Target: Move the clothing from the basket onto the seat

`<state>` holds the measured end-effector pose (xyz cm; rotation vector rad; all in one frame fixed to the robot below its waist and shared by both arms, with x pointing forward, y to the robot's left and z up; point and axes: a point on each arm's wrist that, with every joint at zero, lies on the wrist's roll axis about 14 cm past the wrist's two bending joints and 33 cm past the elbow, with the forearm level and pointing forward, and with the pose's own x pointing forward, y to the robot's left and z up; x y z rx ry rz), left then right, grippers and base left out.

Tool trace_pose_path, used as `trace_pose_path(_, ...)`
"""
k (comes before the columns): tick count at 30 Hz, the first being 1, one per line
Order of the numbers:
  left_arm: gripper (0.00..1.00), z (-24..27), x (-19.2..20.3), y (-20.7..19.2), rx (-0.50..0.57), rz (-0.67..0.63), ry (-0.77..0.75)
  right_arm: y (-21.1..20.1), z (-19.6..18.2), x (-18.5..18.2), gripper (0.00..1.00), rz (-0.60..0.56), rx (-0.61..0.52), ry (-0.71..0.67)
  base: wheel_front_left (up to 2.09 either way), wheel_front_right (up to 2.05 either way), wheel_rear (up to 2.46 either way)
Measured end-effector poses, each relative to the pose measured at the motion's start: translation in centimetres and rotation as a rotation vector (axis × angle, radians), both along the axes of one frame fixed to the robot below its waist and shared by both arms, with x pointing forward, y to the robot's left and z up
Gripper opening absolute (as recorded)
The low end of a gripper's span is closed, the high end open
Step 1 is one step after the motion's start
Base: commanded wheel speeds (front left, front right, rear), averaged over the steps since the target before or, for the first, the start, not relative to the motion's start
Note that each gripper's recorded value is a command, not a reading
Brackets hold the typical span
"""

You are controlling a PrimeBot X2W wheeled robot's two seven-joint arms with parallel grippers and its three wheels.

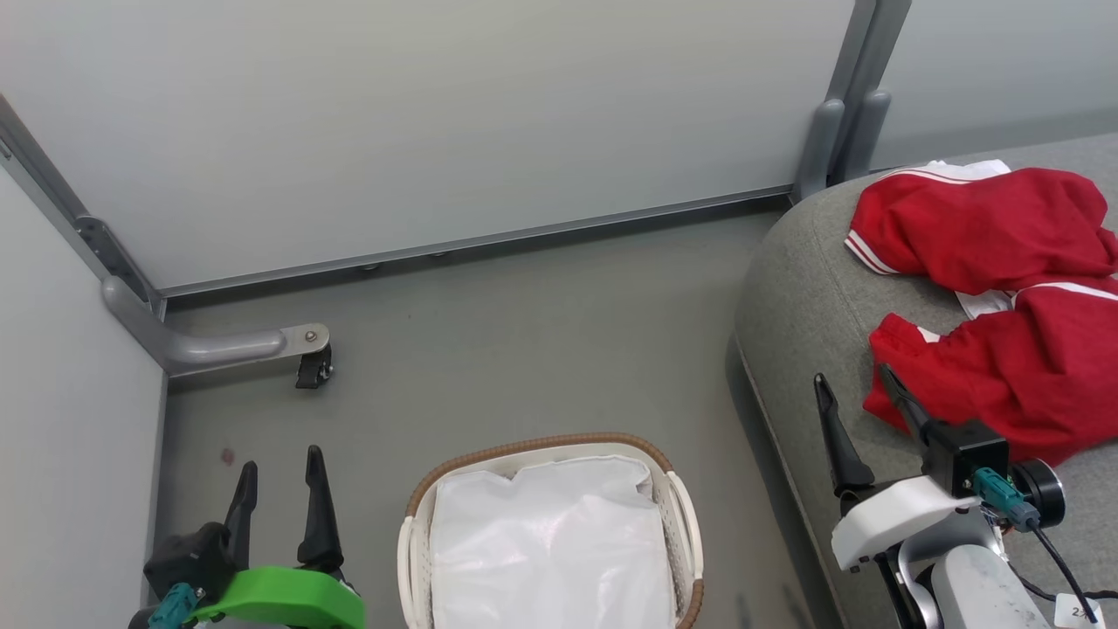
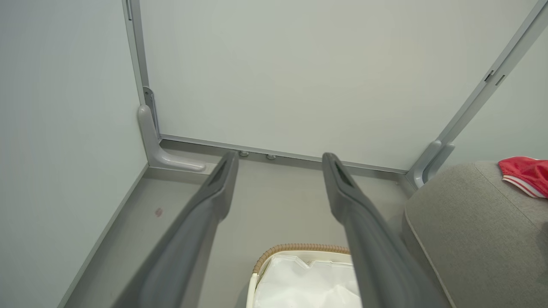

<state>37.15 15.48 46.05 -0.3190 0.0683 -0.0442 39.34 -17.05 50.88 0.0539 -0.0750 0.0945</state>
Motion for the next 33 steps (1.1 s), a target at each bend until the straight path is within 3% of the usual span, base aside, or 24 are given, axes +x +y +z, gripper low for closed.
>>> trace_pose_path(15, 1.00, -0.2, -0.3, 0.6, 0.004, 0.018, 0.008, 1.1, 0.0, 0.2, 1.00, 0.033, -0.002, -0.001, 0.00, 0.00, 0.00)
trace_pose_path(16, 0.00, -0.4, -0.3, 0.6, 0.003, 0.018, 0.014, 1.2, -0.2, 0.2, 0.00, 0.034, -0.001, 0.005, 0.00, 0.00, 0.00)
trace_pose_path(22, 0.00, -2.1, -1.0, 0.6, -0.014, 0.025, 0.074, 1.1, -2.9, -0.9, 0.00, 0.024, 0.027, 0.095, 0.00, 0.00, 0.00)
trace_pose_path(33, 0.00, -2.3, -1.0, 1.6, -0.191, 0.084, 0.114, -0.1, -2.8, -0.7, 0.00, -0.033, 0.244, 0.124, 0.00, 0.00, 0.00)
